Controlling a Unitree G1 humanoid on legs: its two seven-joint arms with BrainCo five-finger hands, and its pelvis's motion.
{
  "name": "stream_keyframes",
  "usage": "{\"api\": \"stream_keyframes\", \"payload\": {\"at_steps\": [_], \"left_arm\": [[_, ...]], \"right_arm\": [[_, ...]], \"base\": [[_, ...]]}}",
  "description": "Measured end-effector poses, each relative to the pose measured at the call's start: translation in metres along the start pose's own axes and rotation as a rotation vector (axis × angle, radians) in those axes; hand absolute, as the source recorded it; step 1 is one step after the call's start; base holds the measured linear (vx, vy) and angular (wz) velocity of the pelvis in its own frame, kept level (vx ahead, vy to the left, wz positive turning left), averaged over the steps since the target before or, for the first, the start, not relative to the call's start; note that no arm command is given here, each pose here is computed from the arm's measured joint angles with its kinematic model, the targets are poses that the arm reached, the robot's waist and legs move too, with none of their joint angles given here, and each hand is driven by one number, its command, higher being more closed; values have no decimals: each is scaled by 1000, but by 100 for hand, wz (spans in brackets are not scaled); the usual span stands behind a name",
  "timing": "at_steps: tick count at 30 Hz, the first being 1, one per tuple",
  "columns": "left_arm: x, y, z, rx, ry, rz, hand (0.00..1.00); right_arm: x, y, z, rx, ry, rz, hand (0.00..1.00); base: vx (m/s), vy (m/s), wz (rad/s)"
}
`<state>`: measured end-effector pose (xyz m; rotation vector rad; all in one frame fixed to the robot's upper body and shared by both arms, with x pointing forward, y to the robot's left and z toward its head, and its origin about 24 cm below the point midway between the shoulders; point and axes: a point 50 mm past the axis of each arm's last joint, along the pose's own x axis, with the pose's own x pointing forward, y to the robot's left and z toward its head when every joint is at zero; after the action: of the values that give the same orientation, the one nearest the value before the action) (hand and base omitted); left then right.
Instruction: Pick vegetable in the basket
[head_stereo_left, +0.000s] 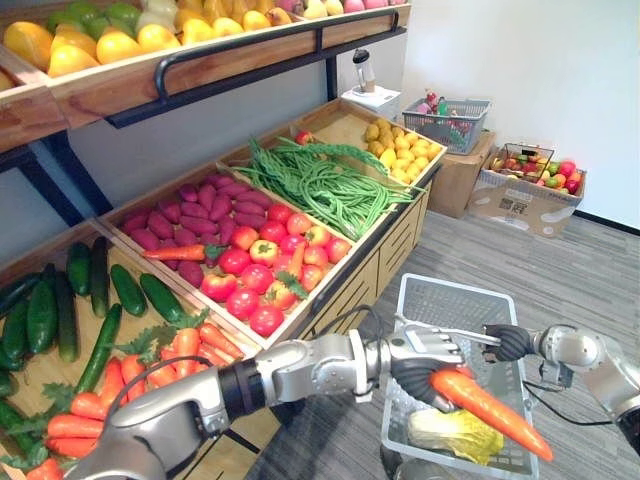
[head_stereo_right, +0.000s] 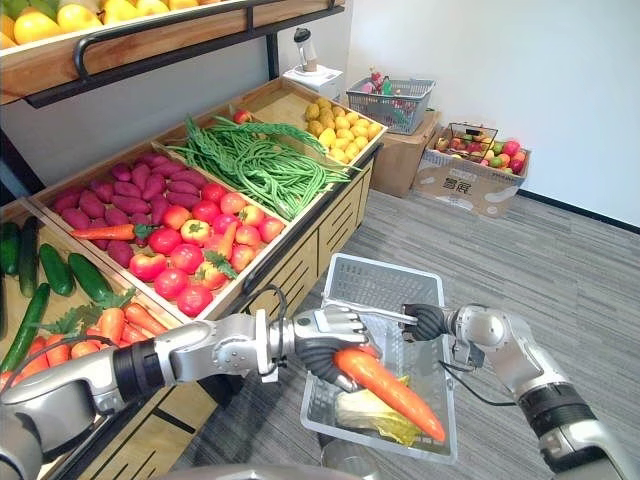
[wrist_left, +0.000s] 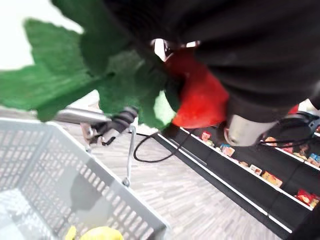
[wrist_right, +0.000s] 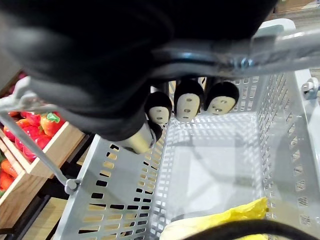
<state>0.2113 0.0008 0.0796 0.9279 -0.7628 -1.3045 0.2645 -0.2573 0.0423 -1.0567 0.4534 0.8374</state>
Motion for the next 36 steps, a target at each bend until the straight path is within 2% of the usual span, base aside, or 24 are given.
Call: {"api": "stream_keyframes", "payload": {"at_steps": [8, 14, 20, 21, 27, 36], "left_arm": [[13, -23, -26, -55, 155, -104, 100], [12, -54, -48, -82, 330, -184, 100], [12, -62, -68, -77, 471, -166, 100], [13, -62, -69, -77, 477, -161, 0], [17, -67, -78, -60, 574, -121, 0], [16, -70, -83, -105, 650, -68, 0]], "right_arm": [[5, -17, 15, -60, -24, 7, 100], [5, -32, 26, -95, -41, -10, 100], [10, -36, 28, -87, -49, -12, 100], [10, -36, 28, -86, -46, -13, 100], [14, -45, 41, -104, -82, -38, 100], [21, -42, 39, -70, -85, -28, 100]], "base": [[-19, 5, -16], [-3, 12, -11], [-4, 7, -1], [-13, 14, -4], [-16, 8, -9], [-2, 1, 0]]}}
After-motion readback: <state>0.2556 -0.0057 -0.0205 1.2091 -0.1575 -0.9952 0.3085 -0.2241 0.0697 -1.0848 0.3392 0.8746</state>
